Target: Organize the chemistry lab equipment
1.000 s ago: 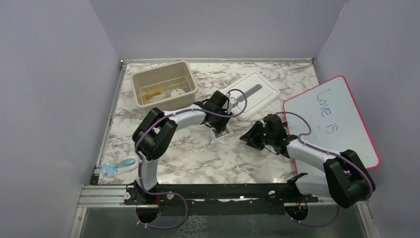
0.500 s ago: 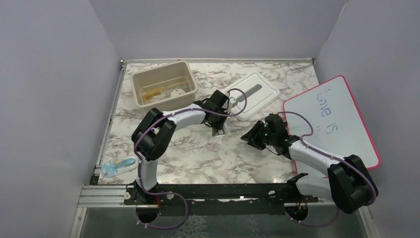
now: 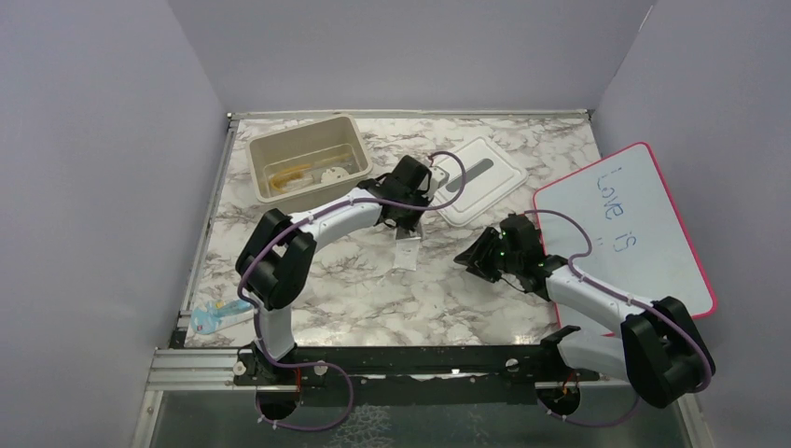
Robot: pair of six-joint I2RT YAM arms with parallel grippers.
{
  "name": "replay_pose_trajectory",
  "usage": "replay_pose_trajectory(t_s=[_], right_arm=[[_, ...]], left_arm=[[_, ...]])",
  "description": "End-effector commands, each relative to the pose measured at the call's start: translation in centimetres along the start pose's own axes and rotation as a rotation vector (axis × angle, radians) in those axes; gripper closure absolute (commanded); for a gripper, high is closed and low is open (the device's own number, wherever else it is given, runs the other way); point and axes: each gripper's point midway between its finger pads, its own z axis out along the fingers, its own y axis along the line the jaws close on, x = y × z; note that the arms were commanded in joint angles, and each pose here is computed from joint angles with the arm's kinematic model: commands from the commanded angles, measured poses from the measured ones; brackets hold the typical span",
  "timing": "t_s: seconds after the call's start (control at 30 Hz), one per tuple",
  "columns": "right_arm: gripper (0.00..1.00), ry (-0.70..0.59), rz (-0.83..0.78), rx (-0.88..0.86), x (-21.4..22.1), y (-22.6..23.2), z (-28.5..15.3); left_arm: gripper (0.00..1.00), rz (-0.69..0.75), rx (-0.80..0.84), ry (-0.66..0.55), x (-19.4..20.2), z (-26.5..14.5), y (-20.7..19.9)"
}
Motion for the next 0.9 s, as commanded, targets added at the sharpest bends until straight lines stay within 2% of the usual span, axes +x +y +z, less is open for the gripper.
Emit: replay_pose_trajectory(t_s=[0.0,0.3,0.53,0.7,0.87], right_arm=[[0.5,-0.037,-0.012,-0.003,-0.9,0.5,-0.4],[0.5,-0.037,-0.014,-0.011,-1.0,0.8,-0.7],[0.51,-0.028,-0.011,-0.018,-0.9,1.0,-0.6],[0.51,-0.009,-0.011,-0.024,-0.6,1.2,-0.4],[0.51,-0.002,-0.01,-0.027,-0.5,1.2,-0.4]], left_arm=[[0.97,0.015,-0.065,-0.082,-3.3,-3.2,2.3],[0.97,-0.081,-0.17,-0.287,-8.4,-11.9,10.0],[0.97,-0.181,-0.334,-0.389,-8.3,-18.4,18.2],[0.97,-0.24,-0.363,-0.384,-7.4,-18.6,22.5],[0.97,-0.279,-0.282,-0.331,-6.3,-14.9,24.8]])
